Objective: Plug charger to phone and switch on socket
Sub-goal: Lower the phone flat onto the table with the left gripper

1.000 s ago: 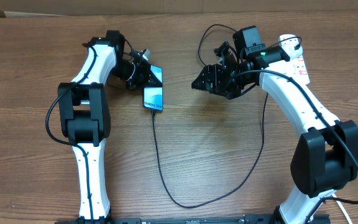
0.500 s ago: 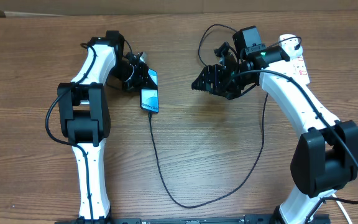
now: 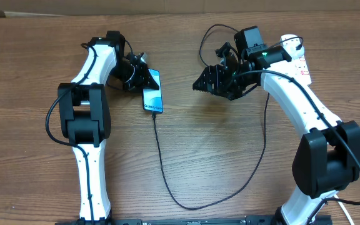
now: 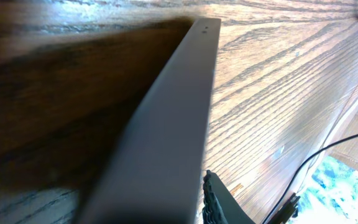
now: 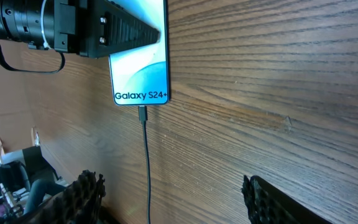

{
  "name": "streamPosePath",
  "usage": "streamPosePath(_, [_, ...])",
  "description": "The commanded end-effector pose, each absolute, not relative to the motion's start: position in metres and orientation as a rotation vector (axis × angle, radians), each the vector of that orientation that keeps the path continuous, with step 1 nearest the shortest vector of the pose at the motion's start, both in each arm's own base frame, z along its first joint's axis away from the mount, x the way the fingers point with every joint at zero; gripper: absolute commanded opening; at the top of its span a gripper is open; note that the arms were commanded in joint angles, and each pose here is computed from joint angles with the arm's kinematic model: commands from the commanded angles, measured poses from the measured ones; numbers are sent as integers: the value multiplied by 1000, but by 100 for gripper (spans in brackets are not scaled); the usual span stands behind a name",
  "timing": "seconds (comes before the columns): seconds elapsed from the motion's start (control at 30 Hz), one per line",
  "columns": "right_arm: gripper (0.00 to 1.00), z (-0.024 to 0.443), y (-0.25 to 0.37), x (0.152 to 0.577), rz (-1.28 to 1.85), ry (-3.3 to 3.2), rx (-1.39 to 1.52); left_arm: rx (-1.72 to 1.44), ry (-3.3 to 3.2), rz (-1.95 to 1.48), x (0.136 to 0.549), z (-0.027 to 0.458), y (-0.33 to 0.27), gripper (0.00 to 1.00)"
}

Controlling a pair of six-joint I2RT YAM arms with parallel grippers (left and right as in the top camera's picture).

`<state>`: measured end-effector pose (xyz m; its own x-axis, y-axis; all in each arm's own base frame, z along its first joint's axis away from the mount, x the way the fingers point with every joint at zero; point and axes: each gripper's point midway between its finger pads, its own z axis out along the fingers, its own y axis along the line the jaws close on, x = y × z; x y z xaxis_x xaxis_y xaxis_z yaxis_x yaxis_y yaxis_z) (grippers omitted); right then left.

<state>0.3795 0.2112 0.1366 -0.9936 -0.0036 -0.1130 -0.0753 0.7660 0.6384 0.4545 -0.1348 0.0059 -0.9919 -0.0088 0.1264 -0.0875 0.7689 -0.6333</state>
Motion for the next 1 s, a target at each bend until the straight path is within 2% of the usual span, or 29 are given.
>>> streamPosePath(0.0, [73,150,213,382,1025,2815,-97,100,-2858,988,456,7,-130,17])
streamPosePath(0.17, [73,150,213,382,1025,2818,-96,102,-2857,983,455,7,-129,18])
streamPosePath(0.37, [73,150,212,381,1025,2822,-94,102,-2856,983,455,7,-129,35])
streamPosePath(0.73, [73,149,212,380,1025,2824,-93,134,-2884,832,451,-2,-115,35])
streamPosePath(0.97, [73,149,212,380,1024,2824,-93,169,-2907,718,450,-9,-104,45])
